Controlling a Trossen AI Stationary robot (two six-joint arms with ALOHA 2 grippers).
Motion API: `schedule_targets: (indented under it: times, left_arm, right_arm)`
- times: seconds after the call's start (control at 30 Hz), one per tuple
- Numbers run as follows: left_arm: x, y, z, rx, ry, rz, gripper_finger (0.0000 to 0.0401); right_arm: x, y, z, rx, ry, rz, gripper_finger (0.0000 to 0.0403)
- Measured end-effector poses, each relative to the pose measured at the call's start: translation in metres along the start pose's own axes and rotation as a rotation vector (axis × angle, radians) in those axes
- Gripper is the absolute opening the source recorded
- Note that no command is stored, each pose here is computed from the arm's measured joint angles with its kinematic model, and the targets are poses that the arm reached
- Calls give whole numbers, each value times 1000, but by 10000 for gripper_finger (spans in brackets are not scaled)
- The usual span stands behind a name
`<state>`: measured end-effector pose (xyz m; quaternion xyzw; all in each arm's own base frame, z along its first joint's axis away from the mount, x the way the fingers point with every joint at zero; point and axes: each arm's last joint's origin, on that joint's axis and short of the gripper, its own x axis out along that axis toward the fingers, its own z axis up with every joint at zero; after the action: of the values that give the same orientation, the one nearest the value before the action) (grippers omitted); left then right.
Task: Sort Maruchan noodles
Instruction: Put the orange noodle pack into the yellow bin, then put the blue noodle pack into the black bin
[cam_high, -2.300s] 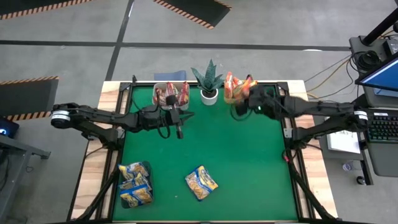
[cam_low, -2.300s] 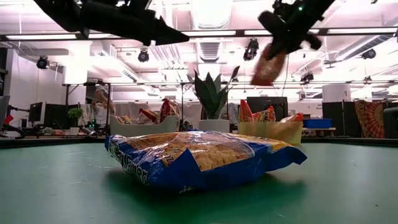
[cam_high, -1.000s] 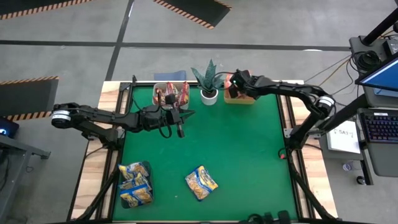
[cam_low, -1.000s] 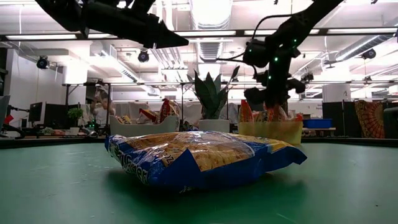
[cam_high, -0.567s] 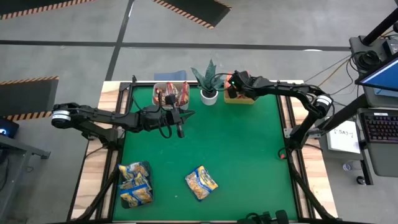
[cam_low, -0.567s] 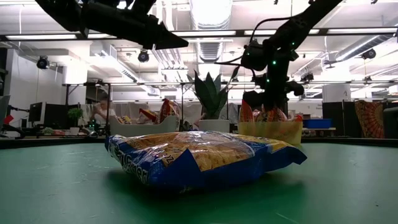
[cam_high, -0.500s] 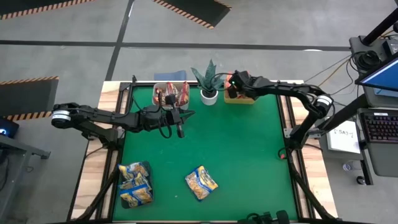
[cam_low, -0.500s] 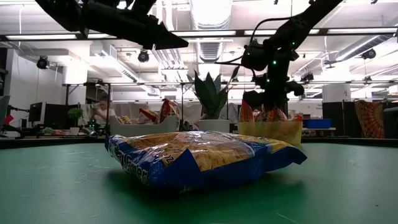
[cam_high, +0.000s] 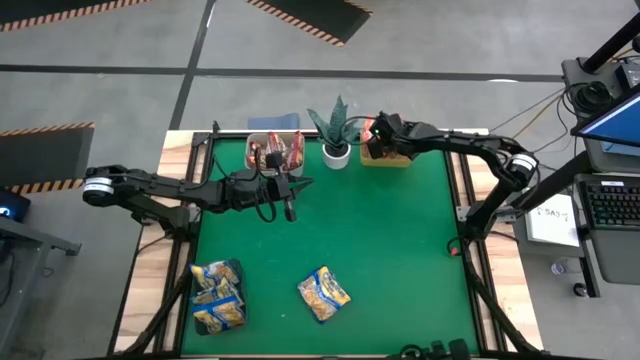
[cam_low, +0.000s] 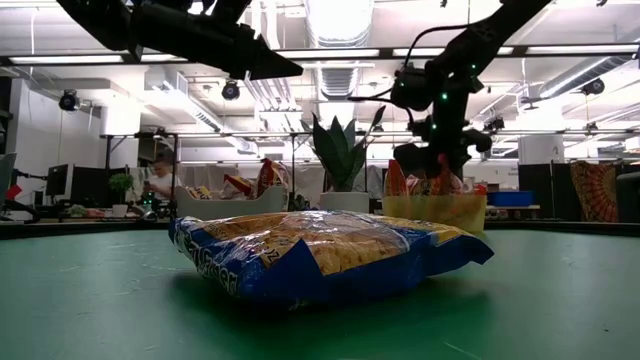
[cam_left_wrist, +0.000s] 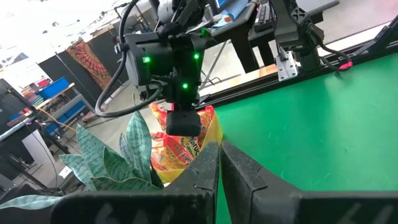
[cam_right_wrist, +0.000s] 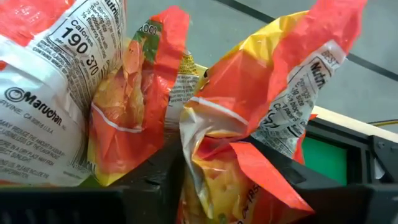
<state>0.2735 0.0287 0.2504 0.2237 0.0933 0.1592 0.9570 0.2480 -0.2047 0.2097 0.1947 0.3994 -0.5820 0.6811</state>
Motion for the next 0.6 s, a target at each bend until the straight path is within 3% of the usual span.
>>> schedule_targets:
  times: [0.4, 0.6]
  left_arm:
    - [0, 0, 0, -19, 1, -1, 0]
    - [0, 0, 0, -66, -3, 1, 0]
  right_arm:
    - [-39, -6, 24, -118, 64, -38, 209]
    - [-81, -4, 7, -193, 0, 39, 222]
